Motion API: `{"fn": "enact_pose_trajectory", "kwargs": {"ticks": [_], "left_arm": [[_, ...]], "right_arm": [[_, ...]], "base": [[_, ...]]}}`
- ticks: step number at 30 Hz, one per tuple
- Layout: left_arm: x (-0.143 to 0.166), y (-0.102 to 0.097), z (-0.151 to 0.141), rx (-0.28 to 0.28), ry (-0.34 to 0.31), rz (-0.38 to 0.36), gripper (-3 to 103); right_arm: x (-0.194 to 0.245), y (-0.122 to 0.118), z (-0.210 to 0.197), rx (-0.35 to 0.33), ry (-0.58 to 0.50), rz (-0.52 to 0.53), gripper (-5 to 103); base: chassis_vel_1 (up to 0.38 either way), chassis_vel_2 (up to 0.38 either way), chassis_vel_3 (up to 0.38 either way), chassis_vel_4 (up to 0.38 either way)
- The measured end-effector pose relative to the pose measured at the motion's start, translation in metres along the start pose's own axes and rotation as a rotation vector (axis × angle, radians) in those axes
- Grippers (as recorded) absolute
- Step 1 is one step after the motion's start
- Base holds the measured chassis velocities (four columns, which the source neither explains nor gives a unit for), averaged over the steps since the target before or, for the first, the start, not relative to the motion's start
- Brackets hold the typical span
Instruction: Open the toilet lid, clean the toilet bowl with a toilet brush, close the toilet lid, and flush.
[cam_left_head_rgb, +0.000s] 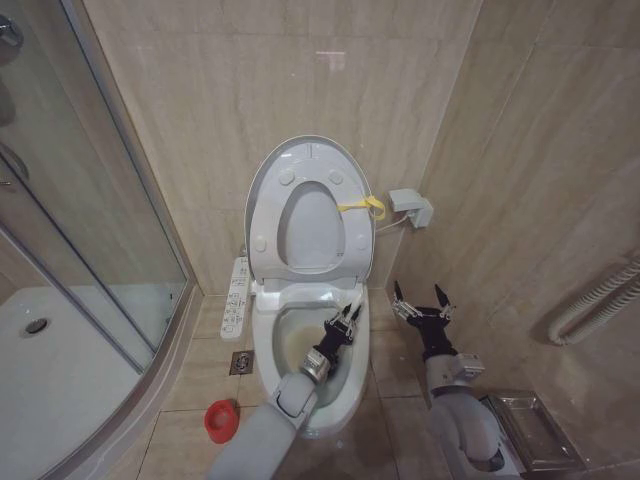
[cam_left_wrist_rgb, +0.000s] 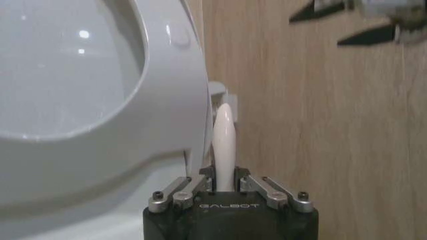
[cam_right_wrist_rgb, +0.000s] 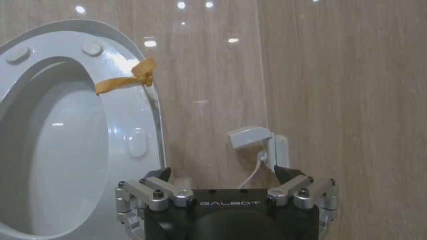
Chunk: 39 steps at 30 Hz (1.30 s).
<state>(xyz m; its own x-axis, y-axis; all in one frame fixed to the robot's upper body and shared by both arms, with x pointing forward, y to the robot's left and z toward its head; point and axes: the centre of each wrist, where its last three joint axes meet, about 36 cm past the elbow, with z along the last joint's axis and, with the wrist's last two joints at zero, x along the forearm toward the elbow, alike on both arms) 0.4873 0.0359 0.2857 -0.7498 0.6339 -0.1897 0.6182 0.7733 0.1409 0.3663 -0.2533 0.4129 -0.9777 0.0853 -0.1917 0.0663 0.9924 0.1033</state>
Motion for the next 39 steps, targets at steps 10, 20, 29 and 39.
{"fn": "enact_pose_trajectory", "kwargs": {"ticks": [10, 20, 29, 39], "left_arm": [[0.001, 0.003, 0.007, -0.017, 0.022, 0.003, 18], [-0.009, -0.003, -0.002, -0.010, 0.000, 0.013, 18], [0.035, 0.020, 0.016, -0.060, 0.056, -0.018, 18], [0.089, 0.029, 0.009, -0.056, 0.065, -0.075, 18]], "right_arm": [[0.000, 0.000, 0.000, 0.000, 0.000, 0.000, 100], [0.000, 0.000, 0.000, 0.000, 0.000, 0.000, 100], [0.000, 0.000, 0.000, 0.000, 0.000, 0.000, 100], [0.000, 0.000, 0.000, 0.000, 0.000, 0.000, 100]], "base": [[0.000, 0.000, 0.000, 0.000], [0.000, 0.000, 0.000, 0.000], [0.000, 0.000, 0.000, 0.000], [0.000, 0.000, 0.000, 0.000]]}}
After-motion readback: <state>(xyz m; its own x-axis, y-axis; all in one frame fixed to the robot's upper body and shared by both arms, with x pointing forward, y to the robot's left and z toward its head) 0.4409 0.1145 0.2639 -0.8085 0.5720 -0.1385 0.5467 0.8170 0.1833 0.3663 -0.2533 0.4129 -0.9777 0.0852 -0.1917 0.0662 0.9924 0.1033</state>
